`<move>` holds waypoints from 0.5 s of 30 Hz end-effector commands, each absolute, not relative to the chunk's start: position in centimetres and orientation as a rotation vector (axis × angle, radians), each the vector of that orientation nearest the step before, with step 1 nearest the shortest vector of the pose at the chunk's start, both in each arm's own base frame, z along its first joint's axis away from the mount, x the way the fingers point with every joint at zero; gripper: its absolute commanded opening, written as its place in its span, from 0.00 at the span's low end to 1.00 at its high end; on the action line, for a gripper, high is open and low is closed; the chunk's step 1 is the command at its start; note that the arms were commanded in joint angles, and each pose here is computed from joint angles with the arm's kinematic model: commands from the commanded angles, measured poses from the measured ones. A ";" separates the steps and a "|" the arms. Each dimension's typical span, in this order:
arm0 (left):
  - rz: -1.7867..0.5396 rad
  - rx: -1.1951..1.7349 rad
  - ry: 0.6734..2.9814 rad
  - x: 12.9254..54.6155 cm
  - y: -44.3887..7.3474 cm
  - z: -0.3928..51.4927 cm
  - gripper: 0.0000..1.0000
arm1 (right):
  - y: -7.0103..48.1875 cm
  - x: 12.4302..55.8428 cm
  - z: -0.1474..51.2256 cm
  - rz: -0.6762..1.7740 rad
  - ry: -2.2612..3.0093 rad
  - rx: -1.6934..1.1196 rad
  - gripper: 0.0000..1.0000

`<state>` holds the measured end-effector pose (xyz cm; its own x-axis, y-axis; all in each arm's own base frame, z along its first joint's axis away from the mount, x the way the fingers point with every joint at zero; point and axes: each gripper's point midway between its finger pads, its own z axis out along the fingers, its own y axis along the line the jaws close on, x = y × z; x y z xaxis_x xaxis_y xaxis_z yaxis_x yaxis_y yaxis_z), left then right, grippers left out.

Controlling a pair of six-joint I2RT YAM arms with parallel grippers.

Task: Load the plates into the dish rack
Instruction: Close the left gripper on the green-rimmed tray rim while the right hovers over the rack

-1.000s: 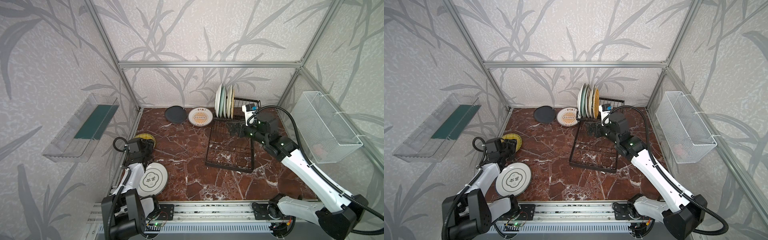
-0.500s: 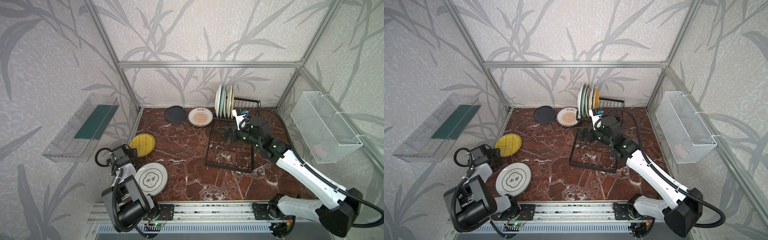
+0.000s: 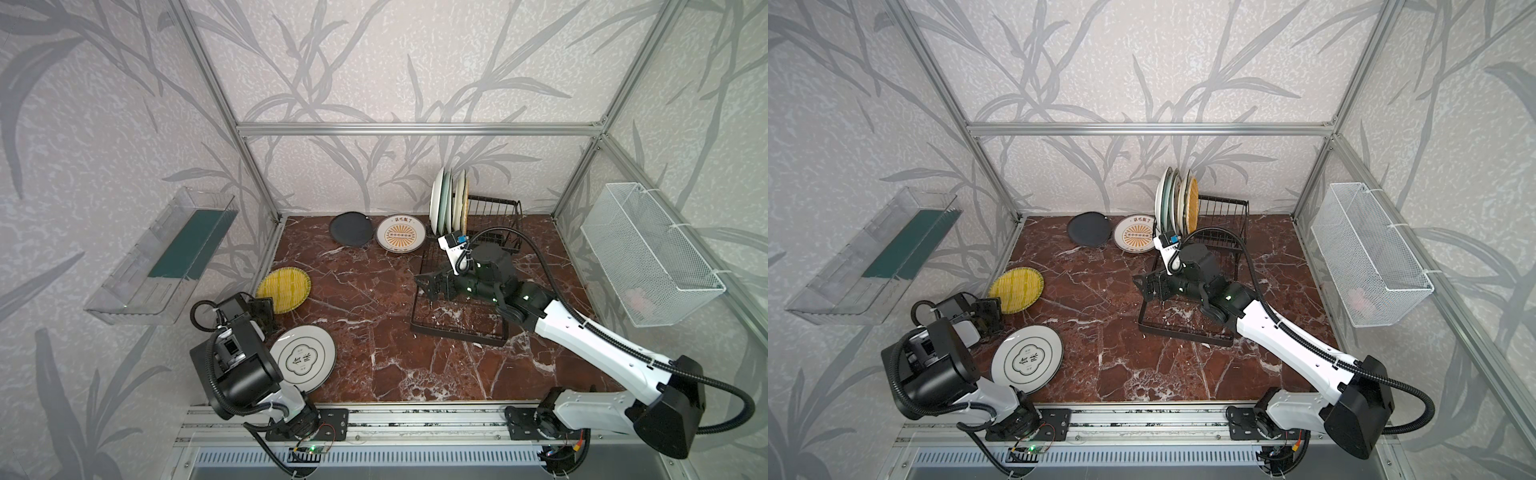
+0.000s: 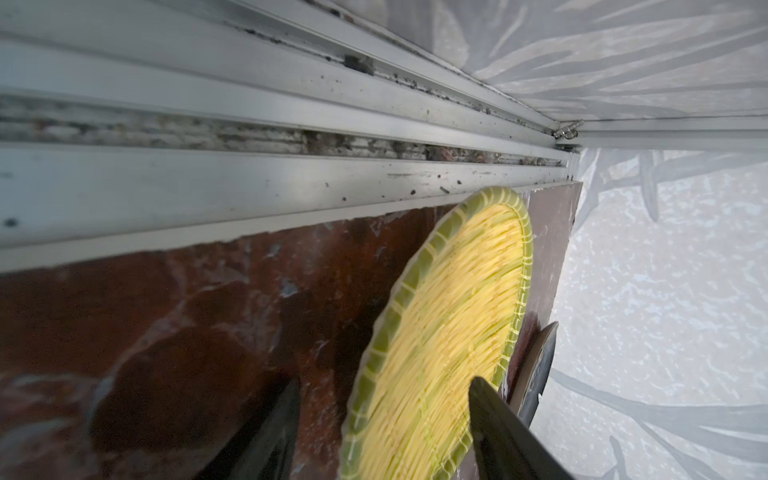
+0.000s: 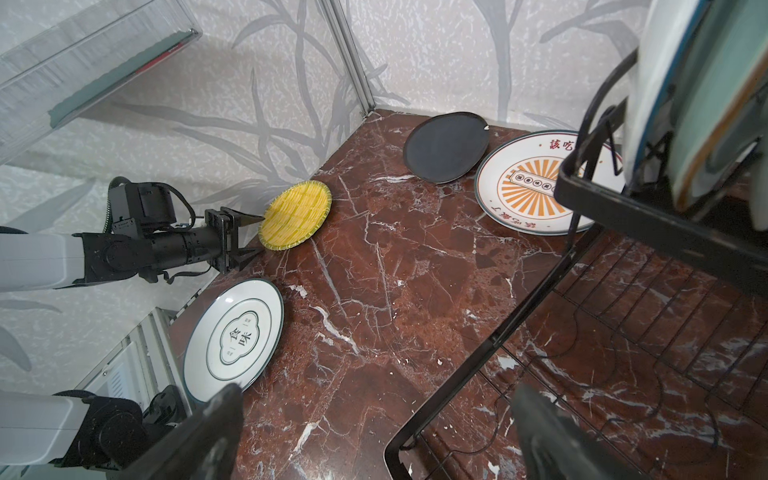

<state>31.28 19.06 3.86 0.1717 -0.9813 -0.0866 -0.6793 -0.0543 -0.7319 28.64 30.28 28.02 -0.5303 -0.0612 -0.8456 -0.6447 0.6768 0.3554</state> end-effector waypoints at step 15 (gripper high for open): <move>-0.697 -1.794 1.649 34.0 18.6 0.9 0.33 | 31.2 28.2 27.2 0.885 2.006 -0.550 0.99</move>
